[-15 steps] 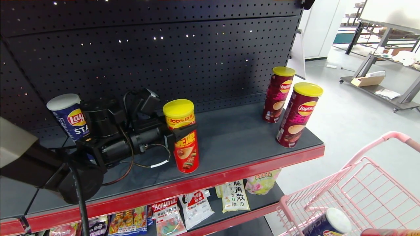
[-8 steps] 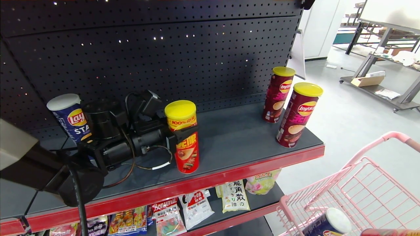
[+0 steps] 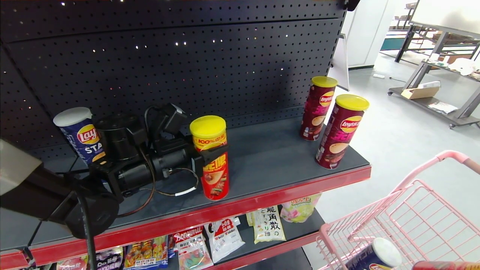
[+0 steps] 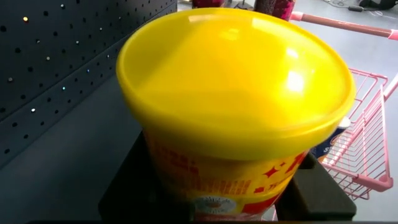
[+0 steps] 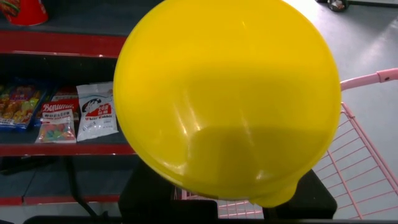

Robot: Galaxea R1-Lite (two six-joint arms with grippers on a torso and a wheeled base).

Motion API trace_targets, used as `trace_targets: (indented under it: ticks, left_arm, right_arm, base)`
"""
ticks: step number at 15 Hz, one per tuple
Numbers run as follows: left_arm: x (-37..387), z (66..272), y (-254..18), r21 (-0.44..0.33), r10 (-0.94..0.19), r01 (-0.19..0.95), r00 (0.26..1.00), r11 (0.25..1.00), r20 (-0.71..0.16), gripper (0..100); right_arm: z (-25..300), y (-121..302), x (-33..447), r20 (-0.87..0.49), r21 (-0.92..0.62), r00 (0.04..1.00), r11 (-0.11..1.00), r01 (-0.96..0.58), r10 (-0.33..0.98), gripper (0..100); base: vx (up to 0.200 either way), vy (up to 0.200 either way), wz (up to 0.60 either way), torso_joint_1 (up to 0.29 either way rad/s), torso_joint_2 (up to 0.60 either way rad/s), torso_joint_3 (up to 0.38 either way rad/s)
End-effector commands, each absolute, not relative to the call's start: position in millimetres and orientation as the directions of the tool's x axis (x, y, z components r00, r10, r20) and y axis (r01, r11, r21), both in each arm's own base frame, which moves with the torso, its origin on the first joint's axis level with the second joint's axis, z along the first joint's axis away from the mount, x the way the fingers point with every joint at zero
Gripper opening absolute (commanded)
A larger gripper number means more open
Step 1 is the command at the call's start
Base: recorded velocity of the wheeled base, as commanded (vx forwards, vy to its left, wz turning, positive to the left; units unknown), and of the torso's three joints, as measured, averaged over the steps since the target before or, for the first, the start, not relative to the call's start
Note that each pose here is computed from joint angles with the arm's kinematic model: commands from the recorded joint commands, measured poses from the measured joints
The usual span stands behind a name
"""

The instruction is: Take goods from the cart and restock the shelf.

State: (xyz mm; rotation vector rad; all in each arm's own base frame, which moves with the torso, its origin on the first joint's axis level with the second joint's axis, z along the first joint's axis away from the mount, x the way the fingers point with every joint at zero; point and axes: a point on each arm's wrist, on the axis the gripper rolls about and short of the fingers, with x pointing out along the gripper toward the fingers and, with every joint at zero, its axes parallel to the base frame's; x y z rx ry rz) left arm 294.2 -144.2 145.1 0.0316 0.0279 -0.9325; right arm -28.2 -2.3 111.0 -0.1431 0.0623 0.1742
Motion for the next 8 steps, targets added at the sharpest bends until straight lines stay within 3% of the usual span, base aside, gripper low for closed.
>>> trace_targets:
  ticks: [1, 6, 7, 8]
  left_arm:
    - [293.0, 147.1, -144.0, 0.02, -0.8, 0.801, 0.599, 0.599, -0.031, 0]
    - [287.7, 137.8, -141.0, 0.005, -0.798, 0.799, 0.6, 0.601, -0.063, 0]
    - [287.7, 137.8, -141.0, 0.005, -0.798, 0.799, 0.6, 0.601, -0.063, 100]
    - [287.5, 137.8, -140.9, 0.007, -0.798, 0.799, 0.6, 0.601, -0.062, 100]
  right_arm:
    - [111.7, -2.3, -28.2, -0.073, -0.137, 0.983, 0.975, -0.178, 0.169, 0]
    - [112.6, -2.4, -28.5, -0.07, -0.137, 0.983, 0.975, -0.177, 0.169, 0]
    - [112.6, -2.3, -28.5, -0.07, -0.137, 0.983, 0.975, -0.176, 0.168, 0]
    - [112.6, -2.3, -28.5, -0.07, -0.137, 0.983, 0.975, -0.176, 0.168, 0]
  base:
    - [0.0, 0.0, 0.0, 0.0, 0.0, 0.0]
    - [0.0, 0.0, 0.0, 0.0, 0.0, 0.0]
    - [0.0, 0.0, 0.0, 0.0, 0.0, 0.0]
    - [0.0, 0.0, 0.0, 0.0, 0.0, 0.0]
